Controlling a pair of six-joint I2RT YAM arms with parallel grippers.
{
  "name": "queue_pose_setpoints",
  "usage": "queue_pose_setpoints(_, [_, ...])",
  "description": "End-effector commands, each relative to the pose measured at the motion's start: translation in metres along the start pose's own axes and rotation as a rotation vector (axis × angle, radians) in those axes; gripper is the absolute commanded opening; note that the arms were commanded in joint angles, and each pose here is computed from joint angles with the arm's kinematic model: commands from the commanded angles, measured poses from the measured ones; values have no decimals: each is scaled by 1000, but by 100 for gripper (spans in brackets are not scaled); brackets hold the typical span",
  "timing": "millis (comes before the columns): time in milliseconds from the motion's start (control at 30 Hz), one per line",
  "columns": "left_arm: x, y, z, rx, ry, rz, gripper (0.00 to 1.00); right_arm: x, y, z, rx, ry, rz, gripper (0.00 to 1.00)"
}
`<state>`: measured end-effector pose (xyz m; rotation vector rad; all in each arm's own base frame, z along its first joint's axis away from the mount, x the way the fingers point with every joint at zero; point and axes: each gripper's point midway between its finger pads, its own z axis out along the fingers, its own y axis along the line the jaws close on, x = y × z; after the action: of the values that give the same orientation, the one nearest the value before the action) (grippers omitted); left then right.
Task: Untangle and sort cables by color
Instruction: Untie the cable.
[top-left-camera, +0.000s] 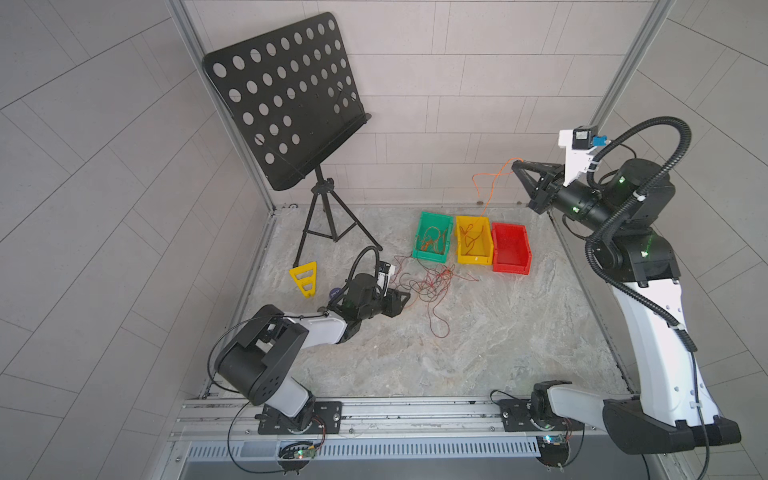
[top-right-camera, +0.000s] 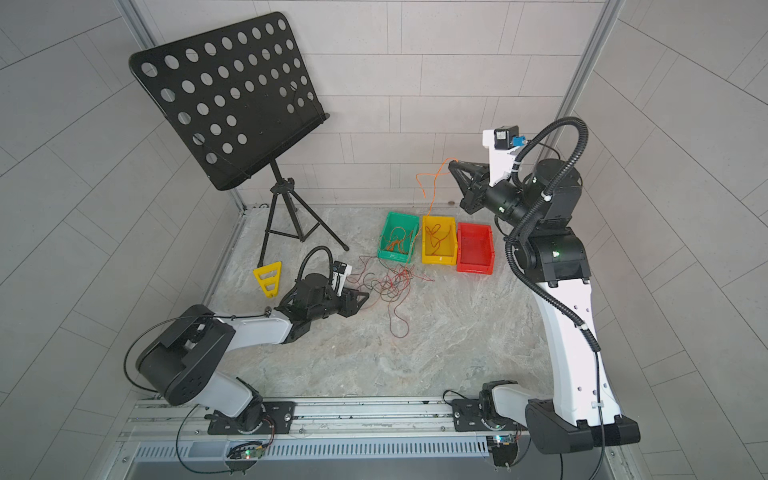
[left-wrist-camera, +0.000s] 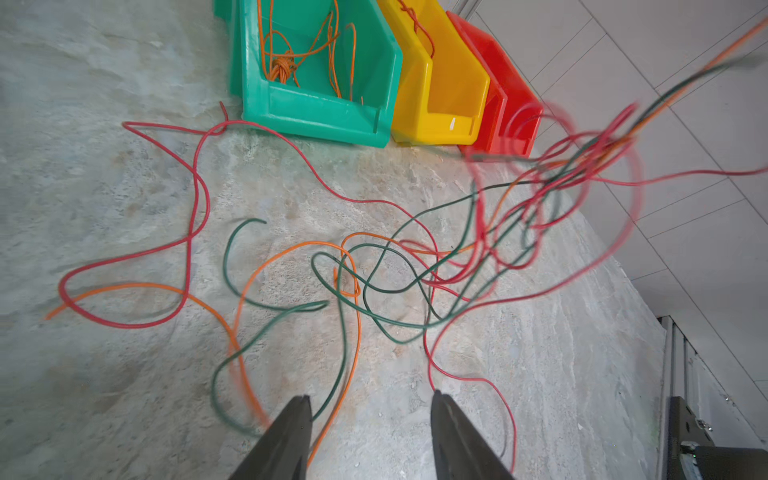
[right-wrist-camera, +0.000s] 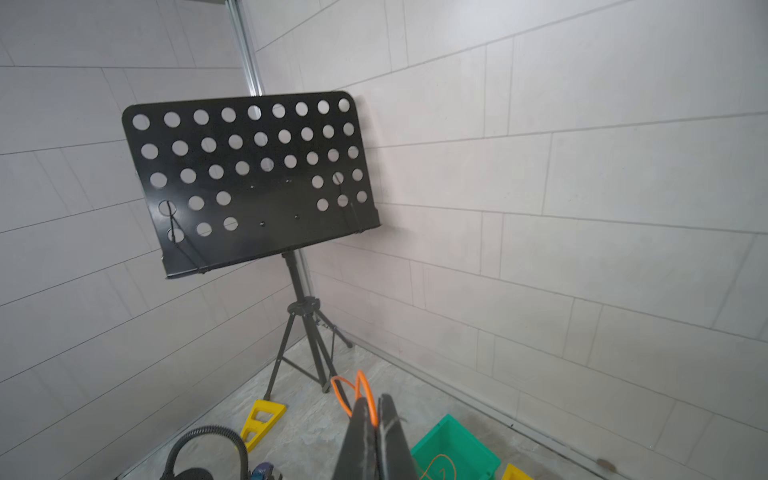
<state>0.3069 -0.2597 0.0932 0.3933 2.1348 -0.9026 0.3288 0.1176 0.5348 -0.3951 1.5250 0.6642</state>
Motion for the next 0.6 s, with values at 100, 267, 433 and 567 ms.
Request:
queue_pose_setpoints(100, [-47, -33, -31, 56, -98, 64, 57, 24, 12, 12, -127, 50, 76, 0])
queue_pose_setpoints(267, [-83, -85, -37, 166, -151, 124, 58, 28, 14, 16, -143, 52, 93, 0])
queue_pose_setpoints(433, [-94, -126, -6, 245, -134, 176, 67, 17, 20, 16, -160, 27, 92, 0])
queue_pose_setpoints(567, [-104, -139, 29, 274, -136, 177, 72, 13, 21, 14, -157, 18, 97, 0])
